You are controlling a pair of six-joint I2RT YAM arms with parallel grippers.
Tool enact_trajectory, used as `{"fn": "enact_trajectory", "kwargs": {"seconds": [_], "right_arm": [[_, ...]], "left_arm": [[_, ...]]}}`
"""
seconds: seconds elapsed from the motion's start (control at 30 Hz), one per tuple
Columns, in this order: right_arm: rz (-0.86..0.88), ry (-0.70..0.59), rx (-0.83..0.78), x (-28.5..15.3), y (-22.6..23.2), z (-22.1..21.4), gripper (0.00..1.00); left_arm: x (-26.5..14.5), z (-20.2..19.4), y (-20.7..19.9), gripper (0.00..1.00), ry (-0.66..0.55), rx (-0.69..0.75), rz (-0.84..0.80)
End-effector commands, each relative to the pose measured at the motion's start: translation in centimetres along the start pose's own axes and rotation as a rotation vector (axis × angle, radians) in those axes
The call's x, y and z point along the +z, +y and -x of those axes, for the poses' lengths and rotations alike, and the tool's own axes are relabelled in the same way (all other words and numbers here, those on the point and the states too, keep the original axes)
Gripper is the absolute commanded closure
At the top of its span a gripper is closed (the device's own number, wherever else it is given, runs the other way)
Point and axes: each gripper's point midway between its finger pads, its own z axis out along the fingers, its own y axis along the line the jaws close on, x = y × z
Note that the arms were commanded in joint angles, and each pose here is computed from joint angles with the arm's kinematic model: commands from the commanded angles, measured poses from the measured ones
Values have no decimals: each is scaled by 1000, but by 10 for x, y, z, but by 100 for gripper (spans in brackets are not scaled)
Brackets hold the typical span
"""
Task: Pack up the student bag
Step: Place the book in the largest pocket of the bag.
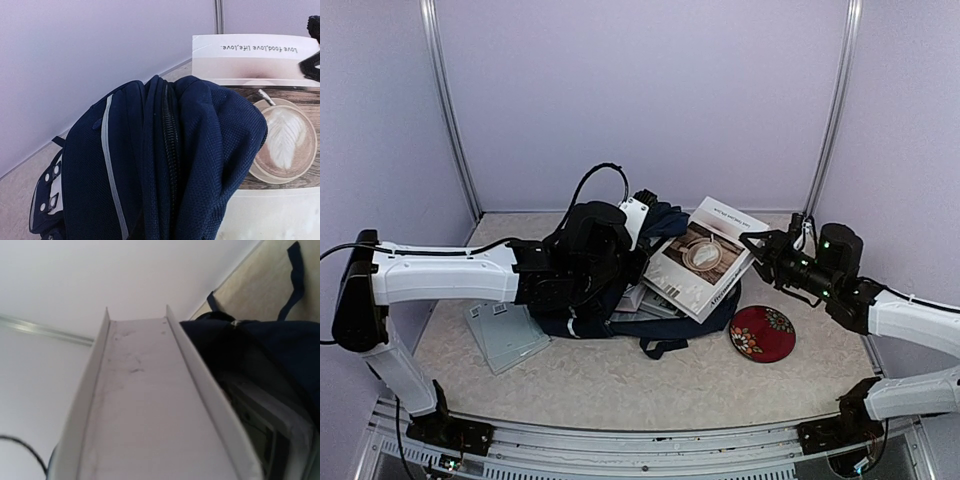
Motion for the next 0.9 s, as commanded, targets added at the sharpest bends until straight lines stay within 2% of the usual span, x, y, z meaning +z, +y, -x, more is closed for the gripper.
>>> {"fn": "enact_trajectory", "kwargs": {"seconds": [0.0,0.17,0.3,0.37,0.63,0.8,0.87], "right_arm": [[73,-124,85,13,23,19,100],[46,-160,102,47,31,15,100],[18,-251,162,65,26,12,100],[-4,-264,173,75,23,4,100],[-118,-319,144,97,-7,-20,100],[-127,-383,95,104,-13,-23,100],[-109,-377,55,111,-6,-28,94]], "left_arm": [[-33,77,-7,100,-255,-148,-122],[-44,87,-19,100,-284,-118,-170],[-51,92,-29,100,-287,-84,-214],[-52,96,-24,100,-290,-84,-196],[-60,104,-18,100,-261,-40,-295],[-54,107,-39,100,-239,-56,-404],[-51,107,-42,100,-234,-67,-416]]}}
